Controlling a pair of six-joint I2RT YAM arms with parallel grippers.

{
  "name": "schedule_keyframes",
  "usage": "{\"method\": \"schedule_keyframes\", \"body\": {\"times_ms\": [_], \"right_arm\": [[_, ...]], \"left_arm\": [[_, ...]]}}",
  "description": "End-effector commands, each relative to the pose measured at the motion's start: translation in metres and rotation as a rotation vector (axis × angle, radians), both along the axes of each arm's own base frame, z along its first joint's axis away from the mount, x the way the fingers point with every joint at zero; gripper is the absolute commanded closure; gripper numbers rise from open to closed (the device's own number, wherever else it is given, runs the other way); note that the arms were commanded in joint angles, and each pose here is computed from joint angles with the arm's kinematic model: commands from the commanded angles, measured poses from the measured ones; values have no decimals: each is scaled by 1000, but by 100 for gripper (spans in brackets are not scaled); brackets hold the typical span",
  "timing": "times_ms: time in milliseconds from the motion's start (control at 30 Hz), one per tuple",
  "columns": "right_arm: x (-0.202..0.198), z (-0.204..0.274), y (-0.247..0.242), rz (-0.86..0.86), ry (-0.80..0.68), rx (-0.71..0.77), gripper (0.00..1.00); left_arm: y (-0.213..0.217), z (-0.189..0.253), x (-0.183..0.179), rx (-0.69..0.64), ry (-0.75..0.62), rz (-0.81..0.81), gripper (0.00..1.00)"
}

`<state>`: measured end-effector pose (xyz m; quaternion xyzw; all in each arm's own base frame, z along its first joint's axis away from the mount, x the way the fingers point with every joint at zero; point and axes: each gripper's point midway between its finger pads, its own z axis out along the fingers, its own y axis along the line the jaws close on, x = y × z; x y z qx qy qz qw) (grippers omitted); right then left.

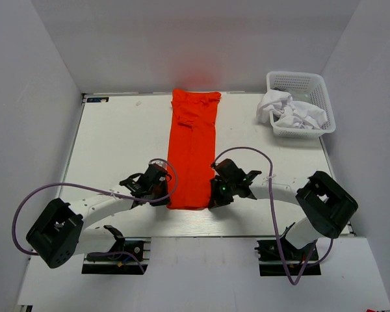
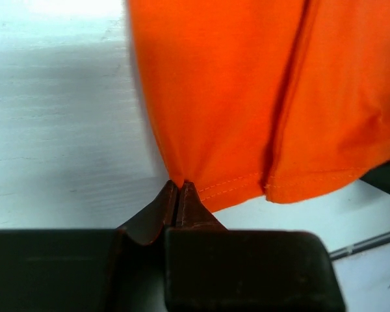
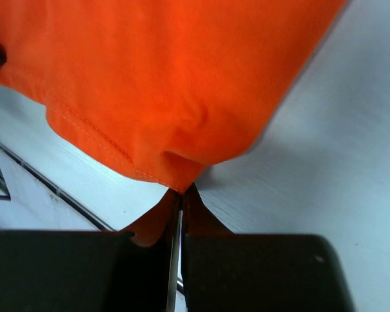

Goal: Fold and stack the t-shirts
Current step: Grab the bottom of the folded rectangular tshirt with both arms, then fold the folded rectangular tshirt in 1/3 of the way

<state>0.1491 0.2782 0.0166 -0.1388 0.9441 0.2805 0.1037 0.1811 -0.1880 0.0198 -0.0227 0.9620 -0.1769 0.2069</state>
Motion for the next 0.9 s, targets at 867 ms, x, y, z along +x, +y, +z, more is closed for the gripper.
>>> {"method": "schedule_keyframes", "body": {"times_ms": [867], "right_arm": [[237, 125, 9, -221, -584, -112, 100]], "left_arm": [[-10, 122, 236, 107, -269, 294, 100]]}}
